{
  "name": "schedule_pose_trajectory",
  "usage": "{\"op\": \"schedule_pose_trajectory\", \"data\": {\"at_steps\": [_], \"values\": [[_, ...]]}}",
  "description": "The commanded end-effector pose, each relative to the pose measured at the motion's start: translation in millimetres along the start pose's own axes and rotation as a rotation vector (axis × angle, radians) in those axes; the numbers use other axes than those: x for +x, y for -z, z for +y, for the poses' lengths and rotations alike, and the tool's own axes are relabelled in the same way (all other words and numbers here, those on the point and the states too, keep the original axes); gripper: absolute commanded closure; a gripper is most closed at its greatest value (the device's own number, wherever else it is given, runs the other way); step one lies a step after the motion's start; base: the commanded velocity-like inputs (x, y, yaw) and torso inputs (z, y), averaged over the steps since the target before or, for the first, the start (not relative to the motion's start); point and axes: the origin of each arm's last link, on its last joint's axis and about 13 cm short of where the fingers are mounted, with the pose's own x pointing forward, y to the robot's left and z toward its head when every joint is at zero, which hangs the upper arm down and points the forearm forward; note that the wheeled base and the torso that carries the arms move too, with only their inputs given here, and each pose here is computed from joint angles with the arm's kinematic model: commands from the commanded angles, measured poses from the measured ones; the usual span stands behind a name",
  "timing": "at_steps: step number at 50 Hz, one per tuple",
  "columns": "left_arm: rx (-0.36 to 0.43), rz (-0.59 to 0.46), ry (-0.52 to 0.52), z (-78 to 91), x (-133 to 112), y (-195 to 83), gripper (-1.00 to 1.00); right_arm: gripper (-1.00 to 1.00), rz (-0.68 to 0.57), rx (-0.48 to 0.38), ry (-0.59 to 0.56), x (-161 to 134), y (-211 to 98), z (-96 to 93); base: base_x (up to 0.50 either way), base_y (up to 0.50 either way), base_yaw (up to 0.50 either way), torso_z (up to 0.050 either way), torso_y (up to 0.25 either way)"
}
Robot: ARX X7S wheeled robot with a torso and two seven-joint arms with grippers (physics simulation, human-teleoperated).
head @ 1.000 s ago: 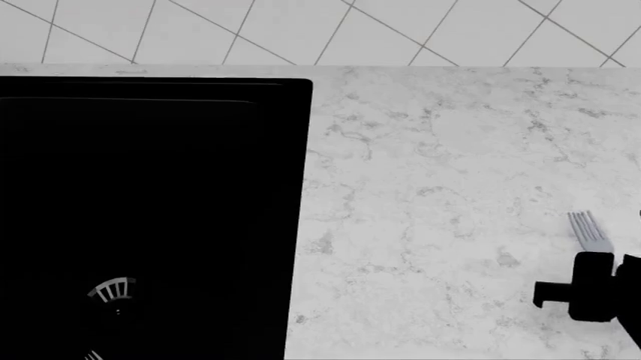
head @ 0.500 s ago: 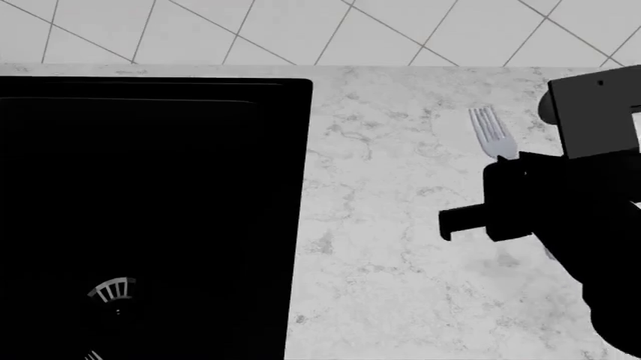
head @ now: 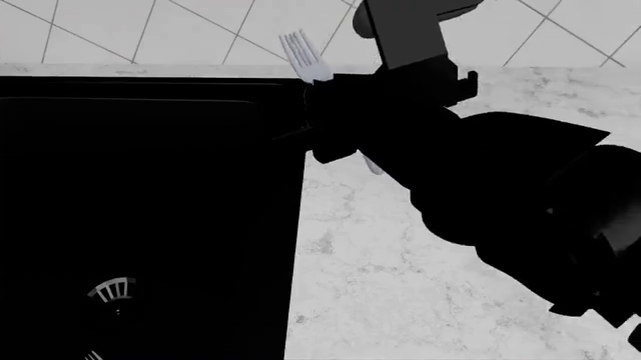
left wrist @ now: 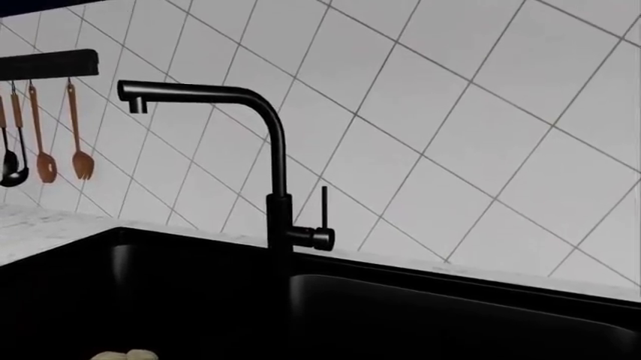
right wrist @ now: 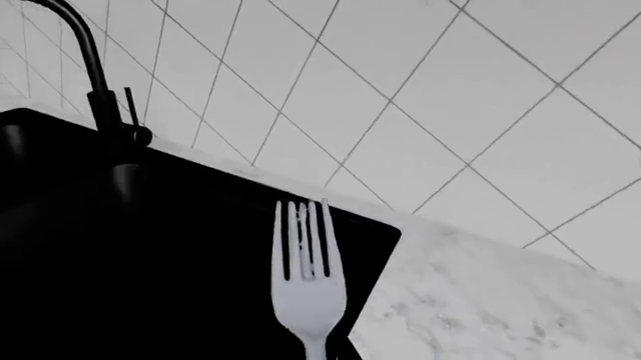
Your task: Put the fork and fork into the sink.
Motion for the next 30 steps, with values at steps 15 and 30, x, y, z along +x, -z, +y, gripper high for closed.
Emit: {"op": "schedule_pose_trajectory", "data": {"at_steps": [15, 30], "values": [[0.001, 0.013, -0.013, 3.2, 0.2, 5.5, -1.00, 1.00, 0.052, 0.099, -0.256, 100.7, 12.9, 81.9, 0.00, 0.00, 0.00, 0.000, 0.000], [0.007, 0.032, -0.020, 5.2, 3.1, 13.6, -1.00, 1.00, 0.221, 0.121, -0.338, 99.6, 72.6, 110.3, 0.00, 0.00, 0.00, 0.000, 0.000]]}}
